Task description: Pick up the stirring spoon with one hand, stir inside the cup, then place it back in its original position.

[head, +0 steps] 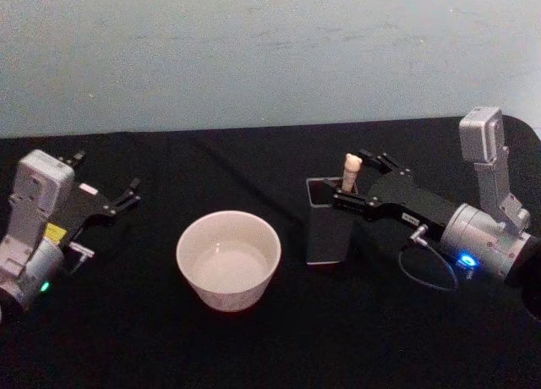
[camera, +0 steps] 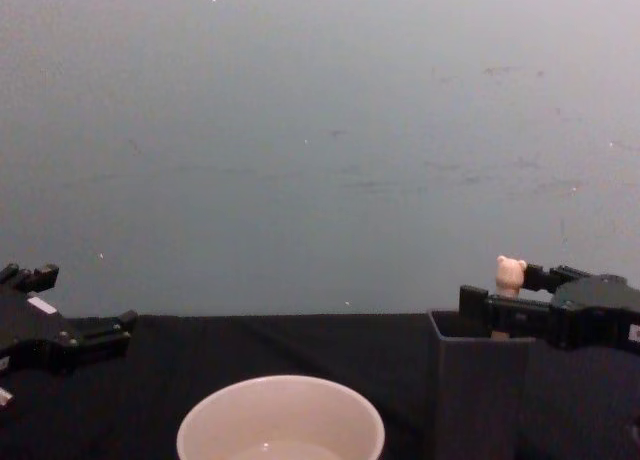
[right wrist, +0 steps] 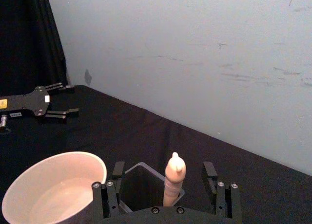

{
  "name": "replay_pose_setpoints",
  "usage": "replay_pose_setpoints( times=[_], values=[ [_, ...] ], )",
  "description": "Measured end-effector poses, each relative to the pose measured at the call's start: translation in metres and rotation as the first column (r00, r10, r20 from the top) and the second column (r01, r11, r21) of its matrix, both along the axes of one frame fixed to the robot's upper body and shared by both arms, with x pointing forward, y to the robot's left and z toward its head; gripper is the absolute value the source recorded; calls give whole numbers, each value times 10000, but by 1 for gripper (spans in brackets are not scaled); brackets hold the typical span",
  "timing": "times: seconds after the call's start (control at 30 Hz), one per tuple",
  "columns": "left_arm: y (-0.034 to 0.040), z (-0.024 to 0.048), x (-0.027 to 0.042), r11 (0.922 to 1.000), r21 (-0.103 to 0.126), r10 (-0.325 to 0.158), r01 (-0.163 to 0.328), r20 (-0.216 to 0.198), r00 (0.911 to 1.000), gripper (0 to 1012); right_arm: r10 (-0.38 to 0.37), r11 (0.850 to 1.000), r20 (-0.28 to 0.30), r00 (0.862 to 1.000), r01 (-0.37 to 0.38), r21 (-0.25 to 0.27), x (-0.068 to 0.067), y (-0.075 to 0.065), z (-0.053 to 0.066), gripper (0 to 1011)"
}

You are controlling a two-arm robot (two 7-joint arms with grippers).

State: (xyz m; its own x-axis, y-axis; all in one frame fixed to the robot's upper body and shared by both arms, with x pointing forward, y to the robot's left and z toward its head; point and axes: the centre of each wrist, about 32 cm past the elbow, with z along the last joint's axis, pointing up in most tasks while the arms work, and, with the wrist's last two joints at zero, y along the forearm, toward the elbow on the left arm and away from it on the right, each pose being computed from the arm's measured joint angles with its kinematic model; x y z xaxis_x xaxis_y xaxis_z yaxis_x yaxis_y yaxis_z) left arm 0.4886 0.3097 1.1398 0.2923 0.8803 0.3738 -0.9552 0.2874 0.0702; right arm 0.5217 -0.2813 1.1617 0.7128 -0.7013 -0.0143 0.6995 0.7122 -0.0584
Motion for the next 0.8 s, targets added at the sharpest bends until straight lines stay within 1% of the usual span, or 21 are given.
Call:
replay_pose_setpoints(
  times=[0.13, 0.27, 0.3, 0.37, 0.43, 0.47, 0.53, 0.6, 0.63, 0.7, 0.8],
  values=[
    [0, 0, 0, 10000, 0, 1, -1, -1, 10000, 1001, -2, 10000, -1, 10000, 2, -1, 0, -1, 0, 1003],
    [0, 0, 0, 10000, -1, 0, 0, -1, 10000, 1001, -8, 10000, 0, 10000, 8, -2, 0, -3, 0, 942],
    [0, 0, 0, 10000, 0, 0, 0, -1, 10000, 1001, -9, 10000, 0, 10000, 9, -1, 0, -3, 0, 903],
    [0, 0, 0, 10000, 0, 0, 0, -1, 10000, 1001, -12, 10000, 0, 10000, 12, 0, -1, -4, 0, 868],
    [0, 0, 0, 10000, -1, 0, 0, 0, 10000, 1001, -16, 10000, -1, 10000, 16, 2, -1, -5, 0, 799],
    [0, 0, 0, 10000, 0, 0, 0, -1, 10000, 1001, -17, 10000, -1, 10000, 17, 2, -1, -5, 0, 786],
    [0, 0, 0, 10000, 0, 1, -1, -1, 10000, 1001, -20, 10000, -1, 10000, 20, 4, -1, -6, 0, 706],
    [0, 0, 0, 10000, 0, 0, 0, -1, 10000, 1001, -21, 10000, 0, 10000, 21, 6, -2, -6, 1, 676],
    [0, 0, 0, 10000, 0, 1, -1, -1, 10000, 1001, -23, 10000, 0, 10000, 23, 8, -2, -6, 1, 626],
    [0, 0, 0, 10000, 0, 0, 0, -1, 10000, 1001, -25, 10000, 1, 10000, 25, 11, -2, -6, 1, 567],
    [0, 0, 0, 10000, 0, 0, 0, -1, 10000, 1001, -28, 10000, 1, 10000, 28, 14, -3, -6, 1, 445]
  ],
)
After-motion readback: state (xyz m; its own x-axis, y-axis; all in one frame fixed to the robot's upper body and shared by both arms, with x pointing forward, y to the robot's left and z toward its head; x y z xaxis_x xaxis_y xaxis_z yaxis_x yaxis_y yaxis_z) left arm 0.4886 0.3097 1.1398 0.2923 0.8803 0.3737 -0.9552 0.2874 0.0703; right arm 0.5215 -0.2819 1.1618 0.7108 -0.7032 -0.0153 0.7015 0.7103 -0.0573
